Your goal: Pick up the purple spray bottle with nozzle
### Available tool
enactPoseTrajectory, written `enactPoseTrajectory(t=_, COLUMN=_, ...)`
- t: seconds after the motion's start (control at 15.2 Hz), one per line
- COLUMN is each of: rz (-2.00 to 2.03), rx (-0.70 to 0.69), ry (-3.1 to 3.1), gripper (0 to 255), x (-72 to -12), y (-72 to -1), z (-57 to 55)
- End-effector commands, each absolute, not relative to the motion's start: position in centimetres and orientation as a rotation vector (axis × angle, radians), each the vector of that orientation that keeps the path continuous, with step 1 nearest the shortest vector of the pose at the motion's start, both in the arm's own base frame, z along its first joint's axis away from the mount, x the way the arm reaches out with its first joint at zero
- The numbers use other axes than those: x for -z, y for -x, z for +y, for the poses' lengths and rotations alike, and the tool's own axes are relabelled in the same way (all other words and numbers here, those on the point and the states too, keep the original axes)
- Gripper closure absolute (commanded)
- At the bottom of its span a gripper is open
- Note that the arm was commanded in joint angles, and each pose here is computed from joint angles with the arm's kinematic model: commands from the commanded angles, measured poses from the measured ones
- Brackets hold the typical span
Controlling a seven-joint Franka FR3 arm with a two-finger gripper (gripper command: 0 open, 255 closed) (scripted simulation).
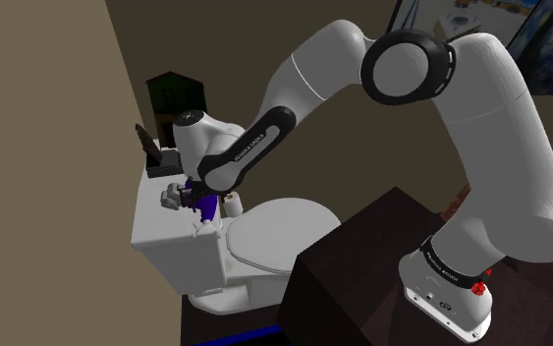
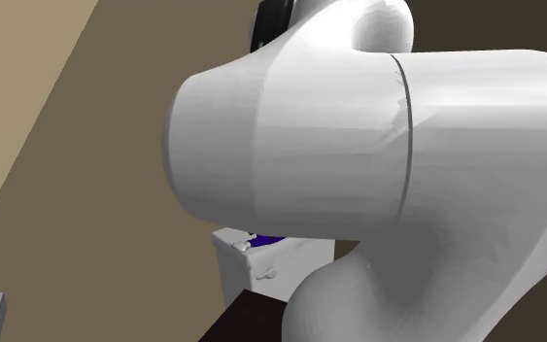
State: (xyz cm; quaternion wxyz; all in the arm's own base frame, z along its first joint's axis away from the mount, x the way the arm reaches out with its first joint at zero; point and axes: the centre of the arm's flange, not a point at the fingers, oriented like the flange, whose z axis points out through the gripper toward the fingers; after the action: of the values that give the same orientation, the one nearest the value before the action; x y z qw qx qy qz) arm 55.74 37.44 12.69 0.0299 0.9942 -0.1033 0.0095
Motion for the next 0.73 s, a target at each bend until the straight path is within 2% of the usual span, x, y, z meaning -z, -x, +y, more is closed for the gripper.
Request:
enactPoseTrajectory(t=0.0, rz=-0.319, rx=-0.03, ry=-3.065, gripper=0, x=-11.61, y=-55.69, z=37.45)
enactPoseTrajectory(t=0.2, rz=-0.319, rx=-0.03, ry=-3.065, gripper=0, x=-10.78, y=-55.69, z=37.45)
enactPoseTrajectory(t=0.26, rz=-0.319, rx=-0.03, ry=-3.065, gripper=255, x=-10.7, y=-55.72, z=37.43)
enactPoseTrajectory(t=0.66, rz=-0.319, rx=-0.03, ry=-3.065, gripper=255, x=-10.74, y=-55.69, z=37.42)
